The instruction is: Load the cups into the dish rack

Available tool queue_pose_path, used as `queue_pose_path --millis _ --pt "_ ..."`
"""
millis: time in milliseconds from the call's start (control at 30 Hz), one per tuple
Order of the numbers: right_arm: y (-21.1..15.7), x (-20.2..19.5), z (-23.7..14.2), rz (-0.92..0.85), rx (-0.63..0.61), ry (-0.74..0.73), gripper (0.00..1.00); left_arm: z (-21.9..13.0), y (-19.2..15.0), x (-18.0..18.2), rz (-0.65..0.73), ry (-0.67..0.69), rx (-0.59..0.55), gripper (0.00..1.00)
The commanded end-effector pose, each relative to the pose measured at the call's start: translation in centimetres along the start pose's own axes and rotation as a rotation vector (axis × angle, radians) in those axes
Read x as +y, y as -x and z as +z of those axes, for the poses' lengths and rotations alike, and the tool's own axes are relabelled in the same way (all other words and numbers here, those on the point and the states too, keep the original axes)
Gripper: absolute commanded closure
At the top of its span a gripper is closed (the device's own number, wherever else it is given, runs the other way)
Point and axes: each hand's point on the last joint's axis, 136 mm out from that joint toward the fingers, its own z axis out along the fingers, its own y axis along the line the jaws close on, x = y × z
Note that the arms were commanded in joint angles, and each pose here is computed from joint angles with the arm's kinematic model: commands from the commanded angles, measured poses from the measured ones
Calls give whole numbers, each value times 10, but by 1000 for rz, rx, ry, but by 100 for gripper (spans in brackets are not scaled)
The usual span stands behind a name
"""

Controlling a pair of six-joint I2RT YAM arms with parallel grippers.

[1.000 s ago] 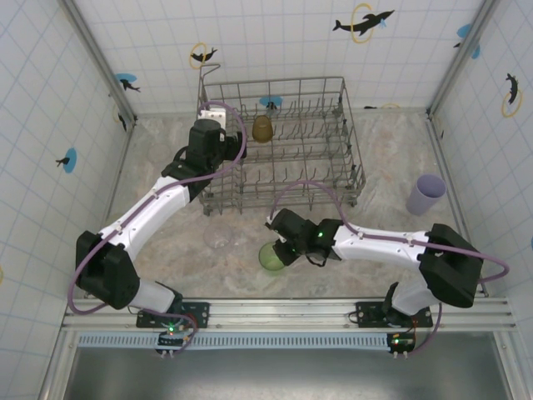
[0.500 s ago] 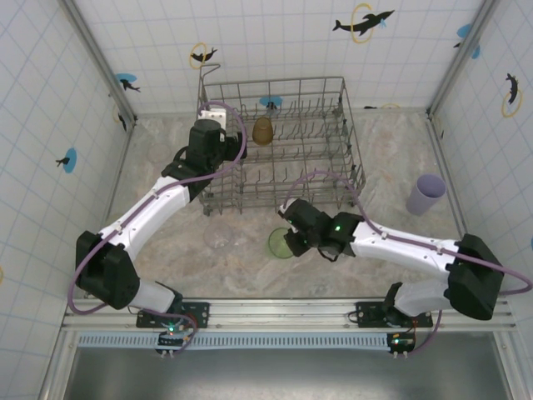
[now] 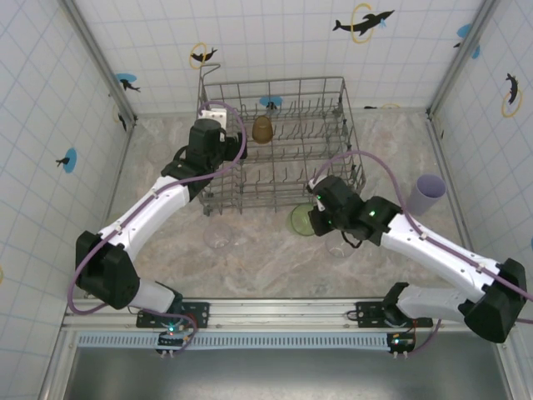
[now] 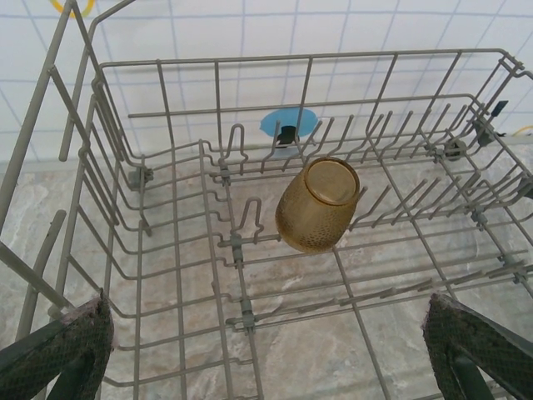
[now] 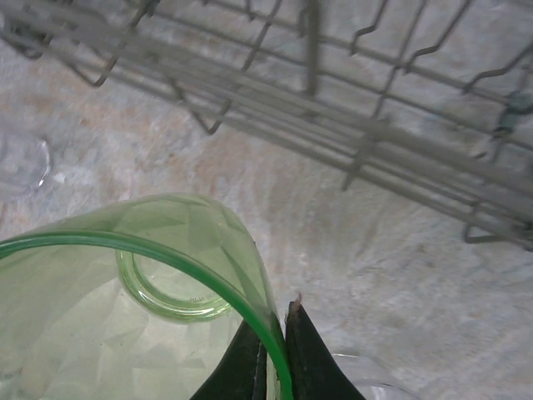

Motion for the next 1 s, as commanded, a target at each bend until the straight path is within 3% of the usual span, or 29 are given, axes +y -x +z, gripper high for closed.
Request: queue_pose_path --millis 0,500,800,967 --pt "18 -10 -25 15 -50 4 100 -6 18 -5 -9 -22 -31 2" --pt "60 -70 -69 49 -86 -146 100 -6 20 -6 -7 -22 -22 2" --pt "113 -95 -79 48 -167 -211 100 -6 34 -11 -14 -38 -42 2" --pt "145 -102 -74 79 -237 -165 100 -2 38 -17 -13 -66 -39 2"
